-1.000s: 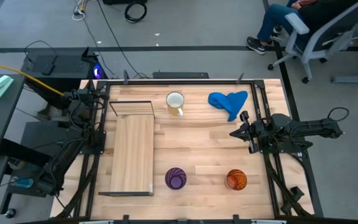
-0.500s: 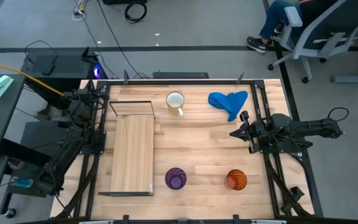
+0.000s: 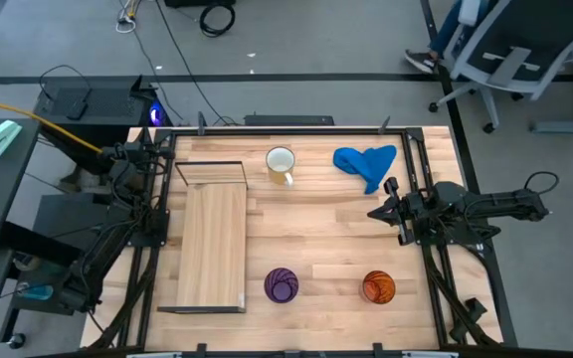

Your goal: Stack small to large cups/mugs on shelf

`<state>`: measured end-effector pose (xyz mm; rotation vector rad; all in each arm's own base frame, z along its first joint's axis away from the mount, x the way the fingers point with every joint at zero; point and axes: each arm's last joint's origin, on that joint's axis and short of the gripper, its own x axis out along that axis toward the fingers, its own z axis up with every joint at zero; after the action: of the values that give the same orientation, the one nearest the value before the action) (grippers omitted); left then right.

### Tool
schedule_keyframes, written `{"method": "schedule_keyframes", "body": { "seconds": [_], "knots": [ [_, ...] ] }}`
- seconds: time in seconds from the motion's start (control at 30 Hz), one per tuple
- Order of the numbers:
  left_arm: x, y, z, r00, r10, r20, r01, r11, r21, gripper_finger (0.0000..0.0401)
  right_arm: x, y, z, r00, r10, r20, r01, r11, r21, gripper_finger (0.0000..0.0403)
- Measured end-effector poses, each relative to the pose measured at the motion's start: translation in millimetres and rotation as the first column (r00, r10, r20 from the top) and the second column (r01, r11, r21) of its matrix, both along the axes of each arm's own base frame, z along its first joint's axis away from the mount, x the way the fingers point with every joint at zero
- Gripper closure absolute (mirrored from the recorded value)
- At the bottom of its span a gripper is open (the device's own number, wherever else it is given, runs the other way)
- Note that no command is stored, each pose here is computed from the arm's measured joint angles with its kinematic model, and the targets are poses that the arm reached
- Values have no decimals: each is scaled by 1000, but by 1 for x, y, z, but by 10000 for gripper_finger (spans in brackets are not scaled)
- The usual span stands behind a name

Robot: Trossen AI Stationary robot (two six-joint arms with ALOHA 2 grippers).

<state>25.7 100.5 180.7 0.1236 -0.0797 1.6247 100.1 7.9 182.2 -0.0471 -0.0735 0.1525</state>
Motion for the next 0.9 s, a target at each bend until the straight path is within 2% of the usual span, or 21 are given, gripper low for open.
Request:
{"method": "schedule_keyframes", "body": {
  "seconds": [0.9],
  "knots": [
    [0, 0, 0, 1000, -2, 15, 2, 1000, 1, 363, 0, 0, 0, 1000, -1, 0, 1, 1000, 0, 387]
  ]
}}
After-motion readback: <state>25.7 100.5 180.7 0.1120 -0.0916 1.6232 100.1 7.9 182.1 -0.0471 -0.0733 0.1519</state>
